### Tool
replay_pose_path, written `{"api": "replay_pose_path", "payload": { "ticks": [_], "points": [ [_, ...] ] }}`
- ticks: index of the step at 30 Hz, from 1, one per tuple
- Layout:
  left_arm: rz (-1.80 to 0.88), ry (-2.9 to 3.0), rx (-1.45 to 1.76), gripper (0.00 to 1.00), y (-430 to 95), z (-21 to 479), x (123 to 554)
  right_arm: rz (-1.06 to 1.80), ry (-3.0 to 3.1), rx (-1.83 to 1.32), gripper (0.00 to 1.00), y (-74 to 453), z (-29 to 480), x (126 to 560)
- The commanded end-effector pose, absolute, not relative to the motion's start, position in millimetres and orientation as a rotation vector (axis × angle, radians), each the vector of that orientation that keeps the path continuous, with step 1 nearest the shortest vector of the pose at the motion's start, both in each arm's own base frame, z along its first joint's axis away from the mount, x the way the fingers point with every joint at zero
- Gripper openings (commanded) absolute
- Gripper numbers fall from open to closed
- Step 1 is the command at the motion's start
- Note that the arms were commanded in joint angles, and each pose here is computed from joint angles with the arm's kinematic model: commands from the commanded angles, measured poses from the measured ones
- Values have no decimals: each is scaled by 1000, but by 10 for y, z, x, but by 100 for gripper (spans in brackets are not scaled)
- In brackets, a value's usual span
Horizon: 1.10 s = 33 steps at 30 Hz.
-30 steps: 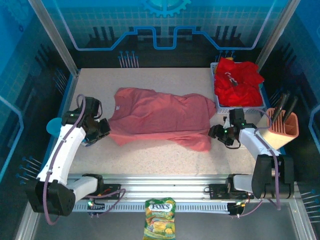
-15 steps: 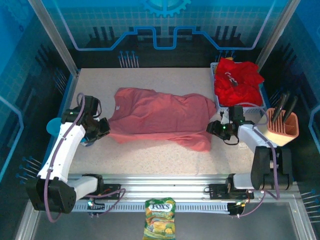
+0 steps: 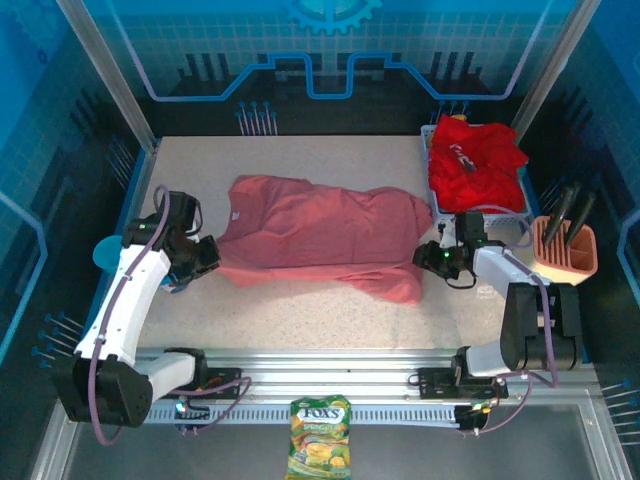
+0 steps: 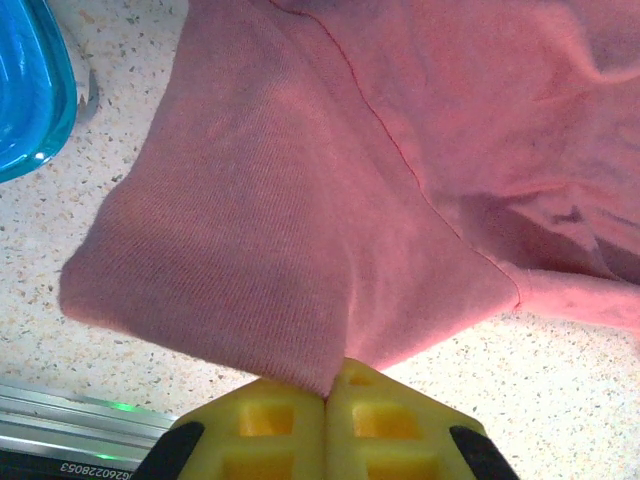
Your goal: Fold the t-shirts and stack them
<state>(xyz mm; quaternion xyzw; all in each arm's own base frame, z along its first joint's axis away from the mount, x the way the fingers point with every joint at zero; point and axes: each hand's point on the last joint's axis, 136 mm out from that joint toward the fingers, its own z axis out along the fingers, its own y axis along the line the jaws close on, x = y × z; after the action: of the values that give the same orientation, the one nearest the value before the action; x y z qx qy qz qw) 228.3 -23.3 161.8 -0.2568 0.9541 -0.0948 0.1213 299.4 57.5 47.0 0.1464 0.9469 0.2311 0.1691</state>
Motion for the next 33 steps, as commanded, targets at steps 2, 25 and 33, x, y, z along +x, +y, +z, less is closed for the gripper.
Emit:
{"api": "replay_pose_path", "payload": {
  "ticks": [2, 25, 33],
  "points": [
    [-313, 2780, -729, 0, -258, 1674, 2258, 663, 2693, 379, 41, 610, 435, 3010],
    [-344, 2770, -714, 0, -287, 1683, 2271, 661, 2710, 376, 5, 677, 558, 2890],
    [-460, 2725, -649, 0, -380, 1993, 2404, 597, 2580, 323, 0, 601, 1424, 2805]
  ]
}}
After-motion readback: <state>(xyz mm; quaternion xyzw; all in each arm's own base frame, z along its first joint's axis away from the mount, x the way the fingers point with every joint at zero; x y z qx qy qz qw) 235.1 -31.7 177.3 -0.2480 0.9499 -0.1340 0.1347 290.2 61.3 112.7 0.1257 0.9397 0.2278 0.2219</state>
